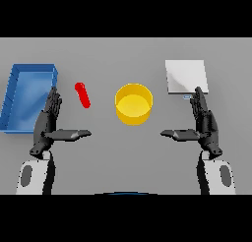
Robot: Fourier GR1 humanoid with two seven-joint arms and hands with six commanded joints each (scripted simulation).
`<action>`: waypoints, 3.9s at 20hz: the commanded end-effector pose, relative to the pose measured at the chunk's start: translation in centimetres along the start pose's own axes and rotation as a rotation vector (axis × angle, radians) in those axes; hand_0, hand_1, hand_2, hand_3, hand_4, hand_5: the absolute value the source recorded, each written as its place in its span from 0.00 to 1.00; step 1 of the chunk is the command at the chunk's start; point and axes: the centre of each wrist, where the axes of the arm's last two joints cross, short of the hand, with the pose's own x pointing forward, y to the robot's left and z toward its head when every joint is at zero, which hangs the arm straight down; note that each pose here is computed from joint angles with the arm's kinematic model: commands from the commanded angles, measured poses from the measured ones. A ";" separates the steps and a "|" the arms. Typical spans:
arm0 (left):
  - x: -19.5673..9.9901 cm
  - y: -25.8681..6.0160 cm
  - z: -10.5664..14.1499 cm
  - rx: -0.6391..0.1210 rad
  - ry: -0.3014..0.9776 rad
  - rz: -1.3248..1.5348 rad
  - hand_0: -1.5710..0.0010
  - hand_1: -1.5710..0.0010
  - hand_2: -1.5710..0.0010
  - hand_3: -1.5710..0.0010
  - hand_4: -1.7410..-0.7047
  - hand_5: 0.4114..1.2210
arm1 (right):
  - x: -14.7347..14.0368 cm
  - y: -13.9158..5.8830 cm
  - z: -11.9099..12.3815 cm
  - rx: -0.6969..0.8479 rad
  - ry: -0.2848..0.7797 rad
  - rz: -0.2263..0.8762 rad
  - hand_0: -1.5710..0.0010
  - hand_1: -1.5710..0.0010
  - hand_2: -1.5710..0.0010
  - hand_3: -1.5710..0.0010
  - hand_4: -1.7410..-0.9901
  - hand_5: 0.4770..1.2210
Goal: Pick up the red beaker and tilt it to pour out 1 green nut into yellow bowl. Pick up the yellow bowl and place it on the metallic measuring scale.
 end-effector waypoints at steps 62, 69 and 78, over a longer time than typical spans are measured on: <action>-1.3 -5.4 -11.2 -0.100 -0.067 -0.108 0.04 0.04 0.04 0.06 0.08 0.91 | 1.7 0.2 1.9 0.068 -0.145 0.236 1.00 1.00 1.00 1.00 0.66 0.22; 2.4 -4.6 -11.9 -0.154 -0.125 -0.165 0.01 0.01 0.01 0.01 0.02 0.89 | 1.5 0.4 1.9 0.080 -0.169 0.265 1.00 1.00 1.00 1.00 0.69 0.24; 5.5 -4.2 -14.0 -0.257 -0.140 -0.493 0.00 0.00 0.00 0.00 0.01 0.88 | 1.7 0.4 2.2 0.071 -0.168 0.297 1.00 1.00 1.00 1.00 0.72 0.24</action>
